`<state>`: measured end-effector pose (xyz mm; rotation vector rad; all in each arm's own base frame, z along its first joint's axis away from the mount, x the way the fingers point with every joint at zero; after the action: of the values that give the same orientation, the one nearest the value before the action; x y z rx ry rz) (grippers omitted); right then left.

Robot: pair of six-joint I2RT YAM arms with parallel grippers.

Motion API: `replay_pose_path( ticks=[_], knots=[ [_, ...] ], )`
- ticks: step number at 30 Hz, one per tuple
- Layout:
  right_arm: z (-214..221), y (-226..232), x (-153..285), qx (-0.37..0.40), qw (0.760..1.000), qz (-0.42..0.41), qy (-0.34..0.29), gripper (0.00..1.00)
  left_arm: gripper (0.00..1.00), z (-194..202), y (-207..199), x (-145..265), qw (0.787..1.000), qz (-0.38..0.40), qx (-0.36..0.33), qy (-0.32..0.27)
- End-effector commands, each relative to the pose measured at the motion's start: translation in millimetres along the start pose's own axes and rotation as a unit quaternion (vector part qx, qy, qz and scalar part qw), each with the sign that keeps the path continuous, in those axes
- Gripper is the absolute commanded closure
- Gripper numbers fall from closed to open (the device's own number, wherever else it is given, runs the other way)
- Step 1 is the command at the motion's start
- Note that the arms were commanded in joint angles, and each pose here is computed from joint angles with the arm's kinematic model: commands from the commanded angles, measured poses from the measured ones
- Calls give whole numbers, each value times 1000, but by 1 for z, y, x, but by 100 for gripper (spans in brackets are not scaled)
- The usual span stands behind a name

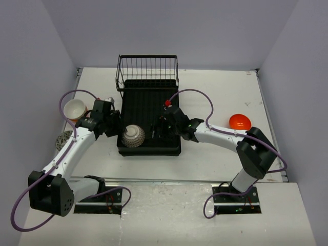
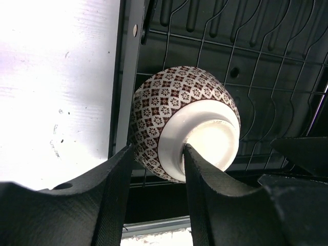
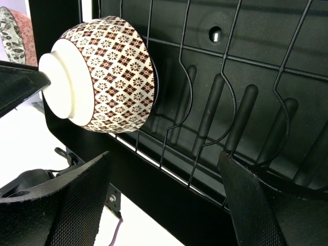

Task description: Unload the bowls from the dish rack

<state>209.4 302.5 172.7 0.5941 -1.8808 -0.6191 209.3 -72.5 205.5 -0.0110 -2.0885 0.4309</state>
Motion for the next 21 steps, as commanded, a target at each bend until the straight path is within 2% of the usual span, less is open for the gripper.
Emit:
replay_pose_path(
  ticks=[1, 10, 21],
  knots=[
    [-9, 14, 9, 8, 999, -37, -18, 15, 54, 3, 17, 5, 997, -78, -17, -2],
    [-13, 33, -1, 14, 992, -127, -3, 11, 62, 5, 16, 0, 998, -69, -12, 4],
    [-18, 44, -25, 16, 984, -174, 35, 11, 61, 4, 14, -3, 998, -63, -11, 7]
  ],
)
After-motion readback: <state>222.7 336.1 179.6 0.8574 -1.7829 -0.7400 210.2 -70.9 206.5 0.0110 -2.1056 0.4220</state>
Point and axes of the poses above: each gripper's point midway between its finger pads, its own x axis back along the fingers, its own y axis along the line the jaws close on, z = x × y, the point moved 10 cm from there along x, back along the fingers, and after that the axes turned 2 degrees about -x, right-handed, at the moved point
